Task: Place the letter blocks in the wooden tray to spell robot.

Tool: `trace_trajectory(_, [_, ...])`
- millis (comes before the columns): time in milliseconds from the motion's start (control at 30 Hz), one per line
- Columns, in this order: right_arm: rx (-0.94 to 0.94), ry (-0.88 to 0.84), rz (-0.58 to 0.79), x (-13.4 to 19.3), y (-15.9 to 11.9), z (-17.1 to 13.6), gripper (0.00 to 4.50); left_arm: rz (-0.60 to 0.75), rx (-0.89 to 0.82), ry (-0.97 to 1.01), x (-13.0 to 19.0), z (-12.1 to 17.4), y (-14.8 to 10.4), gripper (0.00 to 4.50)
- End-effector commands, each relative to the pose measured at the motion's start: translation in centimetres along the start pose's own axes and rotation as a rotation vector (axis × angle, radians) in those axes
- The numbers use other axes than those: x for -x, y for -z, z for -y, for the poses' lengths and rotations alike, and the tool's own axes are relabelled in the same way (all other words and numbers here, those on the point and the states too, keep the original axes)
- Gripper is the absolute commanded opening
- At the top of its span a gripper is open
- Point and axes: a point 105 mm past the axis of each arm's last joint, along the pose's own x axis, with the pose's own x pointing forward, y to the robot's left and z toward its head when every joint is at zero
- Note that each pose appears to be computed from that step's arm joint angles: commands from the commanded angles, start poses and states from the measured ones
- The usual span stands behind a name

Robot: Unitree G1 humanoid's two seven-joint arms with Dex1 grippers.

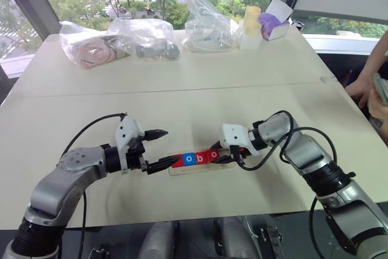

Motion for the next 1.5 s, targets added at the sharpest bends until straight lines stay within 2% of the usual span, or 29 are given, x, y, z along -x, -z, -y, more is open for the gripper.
trace_trajectory(33, [0.040, 0.003, 0.010, 0.3, -0.9, 0.3, 1.14, 0.031, -0.044, -0.001, 0.2, 0.3, -1.2, 4.50])
trace_trajectory(700, [0.021, -0.033, 0.007, 0.2, -1.2, -0.1, 1.14, 0.034, -0.046, -0.010, 0.0, 0.0, -1.3, 4.50])
trace_trajectory(767, [0.018, -0.029, 0.013, 0.2, -1.3, 0.0, 2.20, 0.034, -0.046, -0.010, 0.0, 0.0, -1.3, 4.50])
trace_trajectory(833, [0.016, -0.023, 0.018, 0.2, -1.5, 0.1, 3.02, 0.034, -0.045, -0.010, 0.0, 0.0, -1.3, 4.50])
trace_trajectory(900, [0.018, -0.018, 0.021, 0.2, -1.7, 0.2, 4.15, 0.034, -0.044, -0.009, 0.0, 0.0, -1.3, 4.50])
trace_trajectory(933, [0.019, -0.012, 0.027, 0.4, -1.9, 0.3, 4.47, 0.034, -0.044, -0.008, 0.0, 0.1, -1.3, 4.50])
trace_trajectory(1200, [0.005, 0.054, 0.079, 2.1, -3.5, 1.2, 4.47, 0.036, -0.040, -0.001, -0.1, 0.1, -1.3, 4.50])
trace_trajectory(1500, [-0.026, 0.056, 0.043, 1.8, -2.0, 1.2, 4.47, 0.037, -0.044, 0.007, -0.3, 0.0, -1.4, 4.50])
